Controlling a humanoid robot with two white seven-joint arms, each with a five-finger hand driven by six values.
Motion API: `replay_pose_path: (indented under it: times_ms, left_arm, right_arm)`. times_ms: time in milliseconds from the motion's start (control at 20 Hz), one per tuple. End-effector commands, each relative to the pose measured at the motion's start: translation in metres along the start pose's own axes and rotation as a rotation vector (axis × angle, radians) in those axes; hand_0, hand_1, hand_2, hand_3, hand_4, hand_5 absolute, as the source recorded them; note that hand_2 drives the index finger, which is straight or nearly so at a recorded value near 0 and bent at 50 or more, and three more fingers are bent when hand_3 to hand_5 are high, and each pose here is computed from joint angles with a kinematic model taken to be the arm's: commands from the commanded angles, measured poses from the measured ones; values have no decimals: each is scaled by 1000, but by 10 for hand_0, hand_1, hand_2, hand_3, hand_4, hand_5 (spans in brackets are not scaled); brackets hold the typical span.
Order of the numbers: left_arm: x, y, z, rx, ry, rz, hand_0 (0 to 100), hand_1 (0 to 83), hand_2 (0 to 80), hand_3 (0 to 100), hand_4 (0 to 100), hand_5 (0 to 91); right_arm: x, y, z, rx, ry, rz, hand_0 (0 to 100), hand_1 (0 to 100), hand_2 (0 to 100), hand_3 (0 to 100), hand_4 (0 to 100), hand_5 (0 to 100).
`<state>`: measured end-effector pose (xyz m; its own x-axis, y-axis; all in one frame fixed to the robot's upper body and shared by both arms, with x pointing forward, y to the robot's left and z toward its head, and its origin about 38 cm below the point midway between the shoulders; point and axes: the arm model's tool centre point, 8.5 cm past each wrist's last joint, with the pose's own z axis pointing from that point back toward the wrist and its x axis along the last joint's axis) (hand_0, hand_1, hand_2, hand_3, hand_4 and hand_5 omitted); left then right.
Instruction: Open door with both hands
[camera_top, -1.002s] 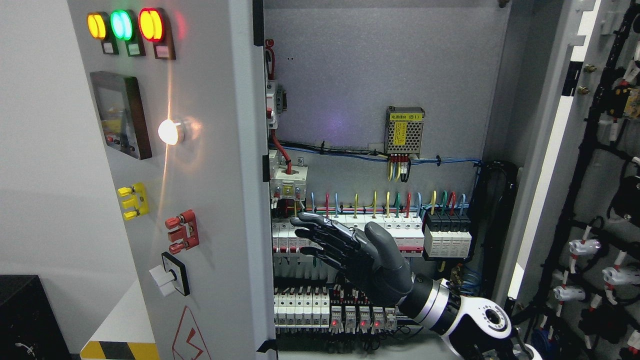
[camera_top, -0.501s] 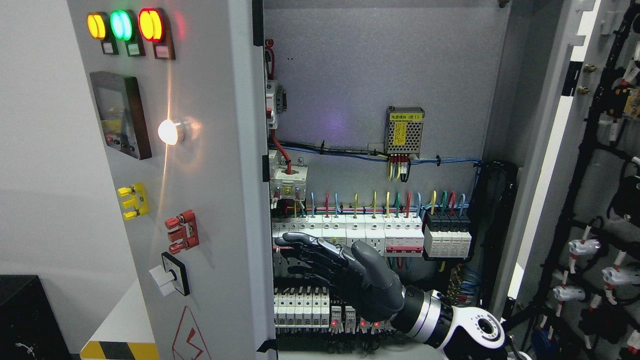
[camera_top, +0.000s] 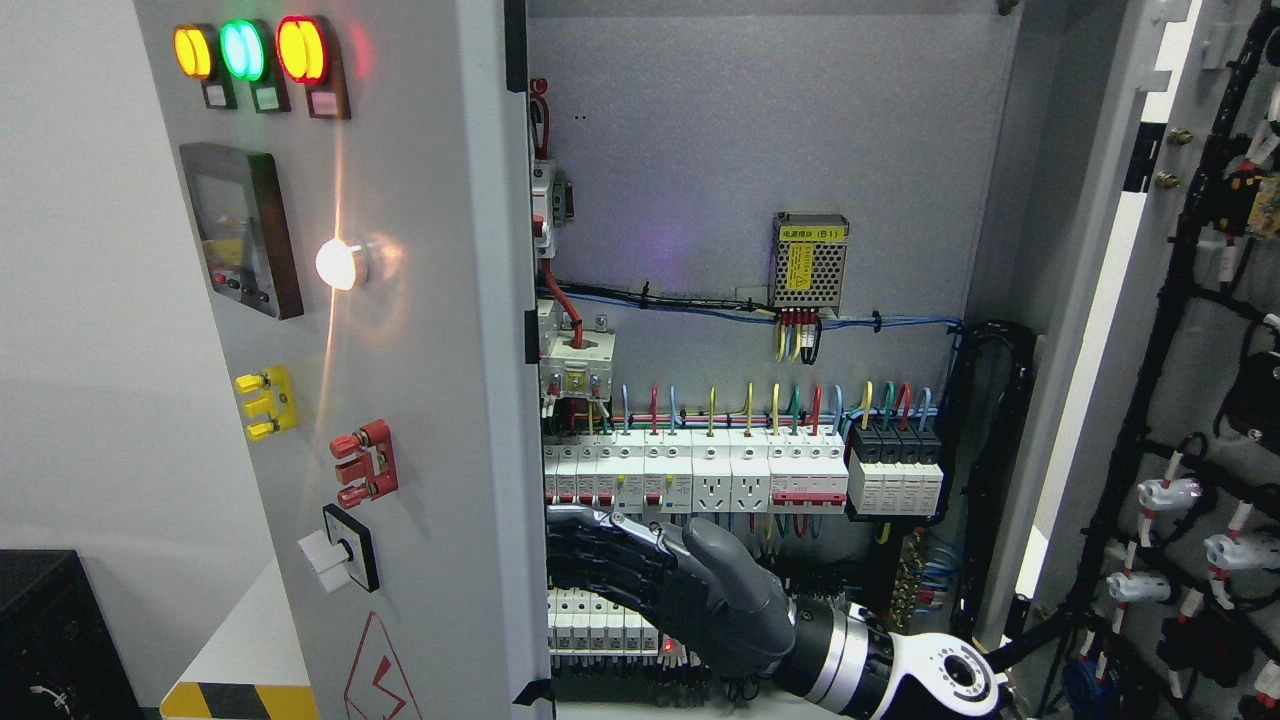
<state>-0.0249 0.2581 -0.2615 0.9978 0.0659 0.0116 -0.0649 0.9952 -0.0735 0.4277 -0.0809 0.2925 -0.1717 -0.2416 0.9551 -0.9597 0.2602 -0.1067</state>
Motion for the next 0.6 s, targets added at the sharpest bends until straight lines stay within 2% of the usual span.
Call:
replay_pose_path:
  times_ms: [0, 551]
  left_arm:
    - [9, -1, -1, -5, -25, -5, 0, 0, 0, 0, 0, 0]
    - [9, 0, -1, -3, -24, -5, 0, 0, 0, 0, 0, 0]
  right_arm:
    - [-2, 12, -3, 45, 10, -42, 0, 0, 0, 0, 0, 0]
    - [-8, 23, -13, 80, 31, -77, 0, 0, 0, 0, 0, 0]
